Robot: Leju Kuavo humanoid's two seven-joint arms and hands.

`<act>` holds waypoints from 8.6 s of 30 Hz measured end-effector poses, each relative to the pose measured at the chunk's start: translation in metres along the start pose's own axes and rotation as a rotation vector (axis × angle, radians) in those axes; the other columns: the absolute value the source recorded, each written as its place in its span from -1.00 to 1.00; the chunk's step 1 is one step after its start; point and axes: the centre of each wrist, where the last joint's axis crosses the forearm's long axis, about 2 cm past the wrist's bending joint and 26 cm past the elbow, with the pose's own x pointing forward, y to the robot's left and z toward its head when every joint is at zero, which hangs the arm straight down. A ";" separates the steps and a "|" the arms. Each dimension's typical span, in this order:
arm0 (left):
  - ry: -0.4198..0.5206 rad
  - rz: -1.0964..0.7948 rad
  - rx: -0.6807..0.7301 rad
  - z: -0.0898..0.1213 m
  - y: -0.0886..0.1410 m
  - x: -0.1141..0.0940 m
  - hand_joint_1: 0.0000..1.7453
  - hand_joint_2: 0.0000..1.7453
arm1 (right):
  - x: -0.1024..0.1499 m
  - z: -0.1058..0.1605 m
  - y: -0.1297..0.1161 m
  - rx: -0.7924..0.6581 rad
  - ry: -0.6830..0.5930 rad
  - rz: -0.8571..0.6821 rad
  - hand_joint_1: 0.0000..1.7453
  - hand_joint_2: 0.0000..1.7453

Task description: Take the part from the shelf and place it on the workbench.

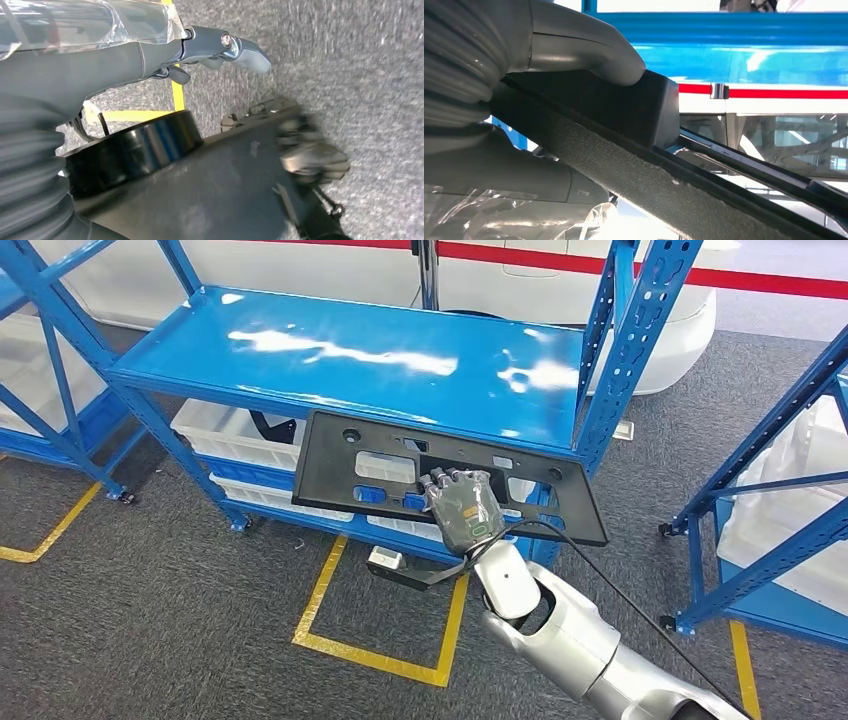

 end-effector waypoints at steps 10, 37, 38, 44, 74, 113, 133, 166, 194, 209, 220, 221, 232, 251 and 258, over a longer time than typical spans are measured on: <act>-0.002 -0.001 -0.001 0.000 0.000 0.001 -1.00 1.00 | 0.000 0.001 -0.001 0.004 -0.007 -0.042 1.00 1.00; -0.028 -0.027 0.003 -0.001 0.000 0.008 -1.00 1.00 | -0.001 -0.003 -0.004 -0.008 0.009 -0.031 1.00 1.00; -0.027 -0.027 0.002 -0.001 0.000 0.008 -1.00 1.00 | -0.002 -0.002 -0.004 -0.008 0.009 -0.031 1.00 1.00; -0.023 -0.030 -0.005 0.000 -0.003 0.006 -1.00 1.00 | -0.001 0.003 0.001 0.008 0.011 -0.035 1.00 1.00; -0.028 -0.096 -0.017 0.000 -0.005 0.011 -1.00 1.00 | -0.001 0.013 0.002 0.008 0.024 -0.058 1.00 1.00; -0.010 -0.152 0.073 -0.005 0.021 0.010 -1.00 1.00 | -0.004 0.034 0.014 0.002 0.025 -0.071 1.00 1.00; 0.009 -0.143 0.092 -0.005 0.025 0.003 -1.00 1.00 | 0.016 0.034 0.015 -0.003 0.020 -0.162 1.00 1.00; 0.021 -0.150 0.075 -0.006 0.029 0.003 -1.00 1.00 | 0.018 0.026 0.006 -0.021 -0.019 -0.131 1.00 1.00; 0.044 -0.181 0.055 -0.005 0.026 -0.004 -1.00 1.00 | 0.031 0.034 0.009 0.008 -0.005 -0.187 1.00 1.00; 0.047 -0.179 0.046 -0.005 0.024 -0.004 -1.00 1.00 | 0.033 0.035 0.010 0.015 -0.006 -0.190 1.00 1.00; 0.054 -0.176 0.045 -0.005 0.024 -0.001 -1.00 1.00 | 0.032 0.032 0.008 0.015 -0.012 -0.183 1.00 1.00; 0.057 -0.175 0.044 -0.005 0.023 -0.002 -1.00 1.00 | 0.033 0.032 0.008 0.015 -0.012 -0.183 1.00 1.00; 0.075 -0.172 0.035 -0.004 0.018 -0.002 -1.00 1.00 | 0.032 0.035 0.011 0.032 -0.022 -0.222 1.00 1.00; 0.094 -0.151 0.029 -0.004 0.019 0.002 -1.00 1.00 | 0.028 0.029 0.006 0.006 -0.009 -0.191 1.00 1.00; 0.090 -0.152 0.021 -0.004 0.017 0.002 -1.00 1.00 | 0.026 0.028 0.006 0.004 -0.001 -0.182 1.00 1.00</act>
